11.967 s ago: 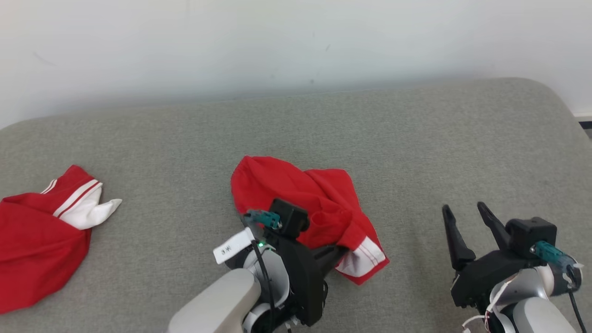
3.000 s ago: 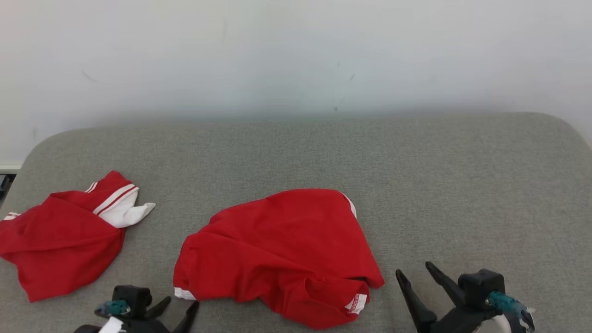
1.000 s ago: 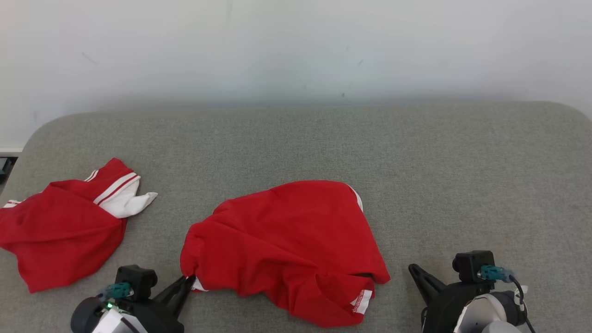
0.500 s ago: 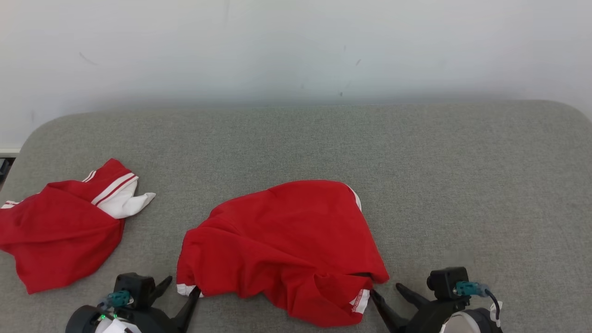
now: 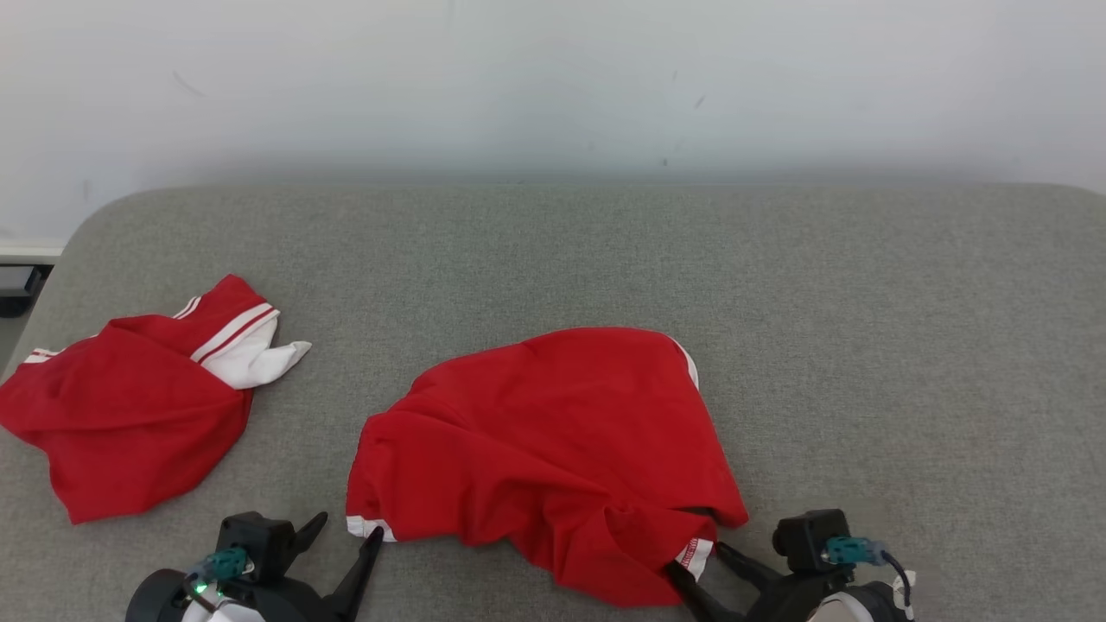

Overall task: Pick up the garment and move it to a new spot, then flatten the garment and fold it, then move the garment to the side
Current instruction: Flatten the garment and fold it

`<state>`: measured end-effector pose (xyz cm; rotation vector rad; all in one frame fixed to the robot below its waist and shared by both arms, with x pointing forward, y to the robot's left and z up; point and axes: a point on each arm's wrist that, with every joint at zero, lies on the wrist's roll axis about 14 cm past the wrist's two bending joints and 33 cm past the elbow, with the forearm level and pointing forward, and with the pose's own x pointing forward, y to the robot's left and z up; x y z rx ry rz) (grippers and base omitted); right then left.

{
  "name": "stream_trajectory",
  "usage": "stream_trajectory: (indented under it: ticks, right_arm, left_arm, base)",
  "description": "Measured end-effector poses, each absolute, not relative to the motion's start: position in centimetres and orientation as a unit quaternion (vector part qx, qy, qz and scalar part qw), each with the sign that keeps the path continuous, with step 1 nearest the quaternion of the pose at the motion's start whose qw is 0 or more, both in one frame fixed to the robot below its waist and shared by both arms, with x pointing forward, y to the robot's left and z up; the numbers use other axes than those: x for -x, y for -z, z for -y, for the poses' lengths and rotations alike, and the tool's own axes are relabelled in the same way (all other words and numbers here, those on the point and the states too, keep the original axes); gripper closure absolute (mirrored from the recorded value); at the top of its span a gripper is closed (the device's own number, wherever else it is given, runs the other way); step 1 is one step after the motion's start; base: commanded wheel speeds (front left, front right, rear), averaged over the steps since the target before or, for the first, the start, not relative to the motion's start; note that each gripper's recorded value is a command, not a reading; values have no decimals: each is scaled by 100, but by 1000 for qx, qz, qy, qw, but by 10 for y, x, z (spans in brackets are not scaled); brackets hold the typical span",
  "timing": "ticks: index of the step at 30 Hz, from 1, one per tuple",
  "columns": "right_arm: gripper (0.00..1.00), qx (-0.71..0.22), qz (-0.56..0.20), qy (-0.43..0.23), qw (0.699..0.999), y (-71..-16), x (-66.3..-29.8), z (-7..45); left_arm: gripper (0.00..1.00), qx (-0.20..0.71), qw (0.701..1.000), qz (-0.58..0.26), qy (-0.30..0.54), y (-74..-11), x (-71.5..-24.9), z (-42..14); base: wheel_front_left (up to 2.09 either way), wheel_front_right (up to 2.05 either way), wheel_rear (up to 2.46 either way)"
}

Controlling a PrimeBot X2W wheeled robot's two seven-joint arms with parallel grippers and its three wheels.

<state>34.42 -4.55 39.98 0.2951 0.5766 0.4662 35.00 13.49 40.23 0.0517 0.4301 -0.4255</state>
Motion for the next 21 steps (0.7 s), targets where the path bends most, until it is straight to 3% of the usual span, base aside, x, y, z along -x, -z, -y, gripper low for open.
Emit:
stream_trajectory:
  ticks: [12, 13, 14, 15, 16, 17, 18, 21]
  right_arm:
    - [0, -89, -316, -249, 911, -386, -353, 30]
    - [0, -86, -318, -248, 911, -385, -353, 31]
    - [0, -81, -318, -248, 911, -385, -354, 31]
    - [0, -81, -318, -248, 911, -385, -354, 31]
    - [53, -77, -321, -248, 911, -384, -355, 31]
    - [85, -77, -322, -247, 911, -383, -355, 31]
    - [100, -77, -324, -245, 911, -382, -355, 32]
    - [100, -77, -327, -237, 912, -380, -356, 37]
  left_arm:
    - [0, -4, 949, -245, 198, -394, -366, -139]
    - [17, 2, 948, -246, 202, -393, -366, -136]
    - [56, 6, 946, -247, 209, -393, -365, -132]
    - [83, 6, 946, -247, 209, -393, -365, -132]
    - [100, 15, 945, -248, 215, -393, -366, -128]
    - [100, 26, 943, -249, 218, -394, -366, -124]
    - [100, 27, 941, -253, 223, -392, -365, -120]
    - [100, 19, 934, -270, 233, -383, -360, -115]
  base:
    - [0, 0, 0]
    - [0, 0, 0]
    - [0, 0, 0]
    - [0, 0, 0]
    - [0, 0, 0]
    - [0, 0, 0]
    - [0, 0, 0]
    - [0, 0, 0]
